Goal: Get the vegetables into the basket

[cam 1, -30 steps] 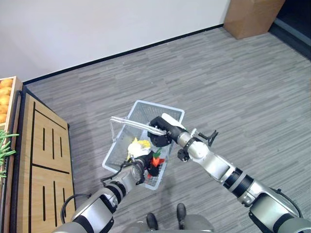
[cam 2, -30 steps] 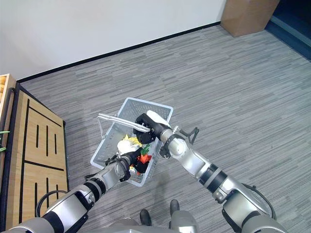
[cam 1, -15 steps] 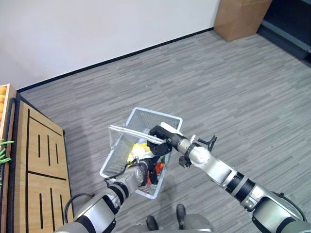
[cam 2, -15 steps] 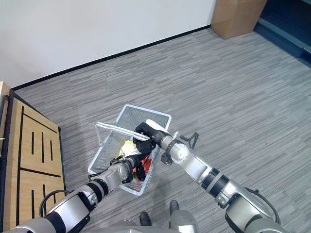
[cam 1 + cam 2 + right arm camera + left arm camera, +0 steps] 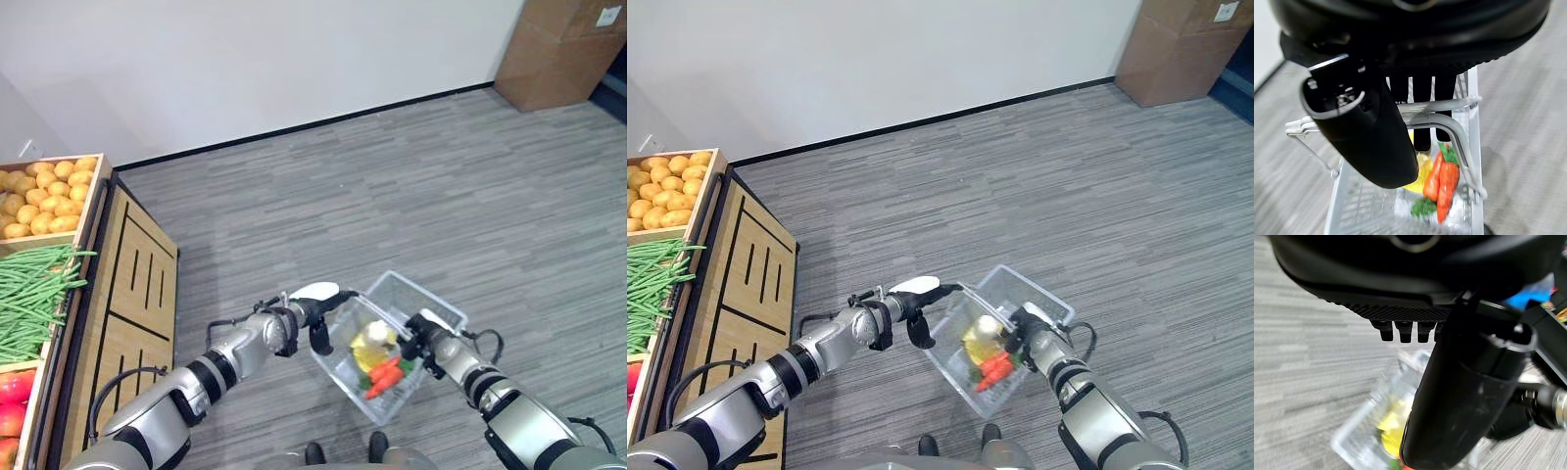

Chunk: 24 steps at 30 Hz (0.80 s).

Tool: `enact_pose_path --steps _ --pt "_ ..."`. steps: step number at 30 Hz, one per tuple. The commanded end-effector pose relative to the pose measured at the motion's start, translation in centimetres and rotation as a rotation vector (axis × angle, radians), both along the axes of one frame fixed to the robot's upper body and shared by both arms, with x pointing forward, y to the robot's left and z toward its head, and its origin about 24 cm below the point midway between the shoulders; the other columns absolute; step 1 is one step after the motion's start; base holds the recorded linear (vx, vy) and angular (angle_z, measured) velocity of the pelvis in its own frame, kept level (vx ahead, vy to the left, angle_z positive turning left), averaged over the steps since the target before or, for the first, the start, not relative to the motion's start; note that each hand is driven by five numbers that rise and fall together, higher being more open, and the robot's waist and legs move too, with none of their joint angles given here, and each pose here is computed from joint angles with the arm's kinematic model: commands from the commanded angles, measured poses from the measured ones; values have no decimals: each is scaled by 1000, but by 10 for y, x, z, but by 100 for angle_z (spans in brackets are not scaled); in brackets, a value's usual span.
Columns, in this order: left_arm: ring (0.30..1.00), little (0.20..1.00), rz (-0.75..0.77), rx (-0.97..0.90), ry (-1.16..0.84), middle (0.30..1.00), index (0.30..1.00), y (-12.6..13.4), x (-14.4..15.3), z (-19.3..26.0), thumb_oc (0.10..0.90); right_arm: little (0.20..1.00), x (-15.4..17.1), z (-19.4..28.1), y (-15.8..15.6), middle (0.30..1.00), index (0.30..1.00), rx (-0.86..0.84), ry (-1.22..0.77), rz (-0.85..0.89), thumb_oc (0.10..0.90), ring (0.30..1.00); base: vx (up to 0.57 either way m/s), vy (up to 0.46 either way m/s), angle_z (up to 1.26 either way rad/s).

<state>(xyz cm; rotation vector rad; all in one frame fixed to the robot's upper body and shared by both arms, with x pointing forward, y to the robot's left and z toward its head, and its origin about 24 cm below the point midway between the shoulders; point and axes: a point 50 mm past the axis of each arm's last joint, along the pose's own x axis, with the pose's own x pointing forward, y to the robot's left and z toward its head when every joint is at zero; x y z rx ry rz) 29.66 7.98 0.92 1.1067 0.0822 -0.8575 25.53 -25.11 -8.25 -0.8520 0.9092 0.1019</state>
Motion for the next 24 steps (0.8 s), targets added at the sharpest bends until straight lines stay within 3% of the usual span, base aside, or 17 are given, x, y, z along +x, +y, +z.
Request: enact_pose_path --steps 1,2,4,5,7,8,11,12,14,18,21,24 --pt "1000 1000 12 9 -40 1000 1000 4 18 10 900 300 36 34 2 300 300 -37 -202 33 400 300 -1 20 17" --pt "1000 1000 118 38 6 1000 1000 27 17 -7 900 300 23 27 -14 300 300 -43 -181 -34 400 300 -9 18 16" --pt "1000 1000 204 50 64 1000 1000 46 11 -23 900 300 9 21 -27 300 300 -45 -158 -89 400 300 -11 18 -2" --pt "1000 1000 372 71 121 1000 1000 83 4 -41 900 300 -11 13 -44 300 300 -61 -116 -145 400 300 2 20 -17" --pt "1000 1000 562 93 198 1000 1000 125 -13 -61 900 300 -35 6 -64 300 300 -94 -60 -189 400 300 24 8 -10" --pt "1000 1000 741 51 248 1000 1000 152 -28 -73 900 300 -54 1 -76 300 300 -106 -24 -239 400 300 38 -9 0" --pt "1000 1000 957 -24 298 1000 1000 176 -52 -88 900 300 -72 -7 -81 300 300 -94 2 -289 400 300 47 -16 -1" --pt "1000 1000 1121 -95 357 1000 1000 187 -74 -103 900 300 -85 -13 -81 300 300 -82 20 -320 400 300 74 -36 0" --pt "1000 1000 1433 -179 500 1000 1000 197 -129 -134 900 300 -108 -29 -71 300 300 -61 75 -350 400 300 71 -40 0" --pt "1000 1000 1629 -131 578 1000 1000 197 -172 -151 900 300 -118 -40 -58 300 300 -55 95 -347 400 300 10 -5 0" --pt "1000 1000 1621 -83 650 1000 1000 186 -193 -161 900 300 -136 -51 -45 300 300 -5 131 -390 400 300 0 0 0" --pt "1000 1000 1571 -56 668 1000 1000 180 -197 -164 900 300 -151 -59 -37 300 300 15 180 -404 400 300 9 5 2"
